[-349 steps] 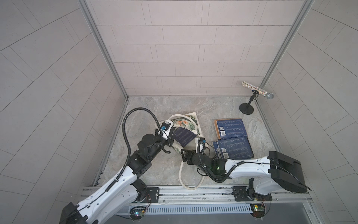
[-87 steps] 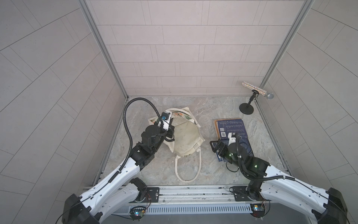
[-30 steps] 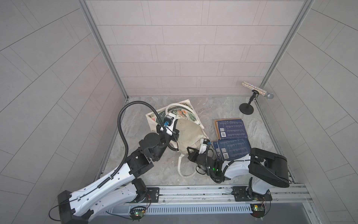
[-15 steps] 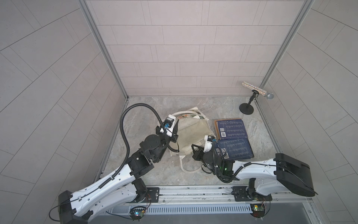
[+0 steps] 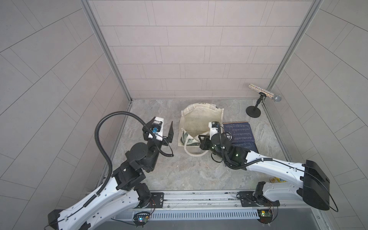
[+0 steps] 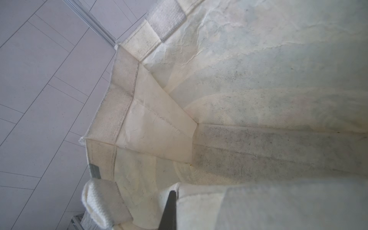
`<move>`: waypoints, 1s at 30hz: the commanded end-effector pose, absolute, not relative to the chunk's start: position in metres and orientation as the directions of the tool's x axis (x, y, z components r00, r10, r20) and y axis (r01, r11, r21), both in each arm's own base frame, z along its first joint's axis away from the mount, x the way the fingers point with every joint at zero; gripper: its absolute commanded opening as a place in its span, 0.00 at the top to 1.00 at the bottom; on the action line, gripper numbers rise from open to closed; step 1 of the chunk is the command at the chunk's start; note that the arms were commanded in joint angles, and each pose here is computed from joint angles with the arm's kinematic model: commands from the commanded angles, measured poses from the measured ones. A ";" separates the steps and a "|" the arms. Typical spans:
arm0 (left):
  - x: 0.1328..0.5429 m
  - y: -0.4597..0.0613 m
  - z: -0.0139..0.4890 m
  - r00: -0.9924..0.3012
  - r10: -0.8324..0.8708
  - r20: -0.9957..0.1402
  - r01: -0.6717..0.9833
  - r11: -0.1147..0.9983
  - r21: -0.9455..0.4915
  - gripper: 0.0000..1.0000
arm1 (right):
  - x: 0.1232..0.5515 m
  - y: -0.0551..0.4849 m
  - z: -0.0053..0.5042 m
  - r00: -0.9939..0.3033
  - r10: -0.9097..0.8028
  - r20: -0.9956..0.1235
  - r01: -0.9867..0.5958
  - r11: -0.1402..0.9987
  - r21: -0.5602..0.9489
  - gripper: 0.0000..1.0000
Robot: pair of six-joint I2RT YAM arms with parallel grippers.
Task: Take out the books from the canvas bag
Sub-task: Adjust the canvas bag at the center of the board.
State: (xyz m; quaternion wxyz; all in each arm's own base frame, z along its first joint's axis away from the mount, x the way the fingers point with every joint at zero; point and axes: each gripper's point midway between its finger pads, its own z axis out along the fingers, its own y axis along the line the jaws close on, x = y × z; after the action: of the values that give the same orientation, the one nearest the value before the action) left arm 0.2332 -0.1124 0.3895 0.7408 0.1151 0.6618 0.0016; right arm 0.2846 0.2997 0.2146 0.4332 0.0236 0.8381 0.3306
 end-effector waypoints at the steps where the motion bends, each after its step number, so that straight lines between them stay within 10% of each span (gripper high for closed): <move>1: 0.230 -0.093 0.366 0.077 0.199 -0.977 0.076 0.976 0.205 0.17 | 0.282 0.302 0.196 -0.682 0.220 -0.697 -0.280 0.802 0.527 1.00; 20: 0.237 -0.092 0.316 0.008 0.340 -0.940 0.040 0.939 0.340 0.14 | 0.330 0.358 0.215 -0.765 0.245 -0.596 -0.299 0.685 0.665 1.00; 30: 0.238 -0.099 0.312 0.011 0.331 -0.943 0.078 0.940 0.331 0.13 | 0.326 0.321 0.225 -0.710 0.234 -0.664 -0.287 0.766 0.576 0.44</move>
State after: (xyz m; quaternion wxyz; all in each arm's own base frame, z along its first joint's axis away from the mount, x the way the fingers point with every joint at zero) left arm 0.2375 -0.0969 0.3120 0.6927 0.1484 0.6989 0.0981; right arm 0.3262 0.3372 0.2096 0.3565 -0.0148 0.8610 0.3625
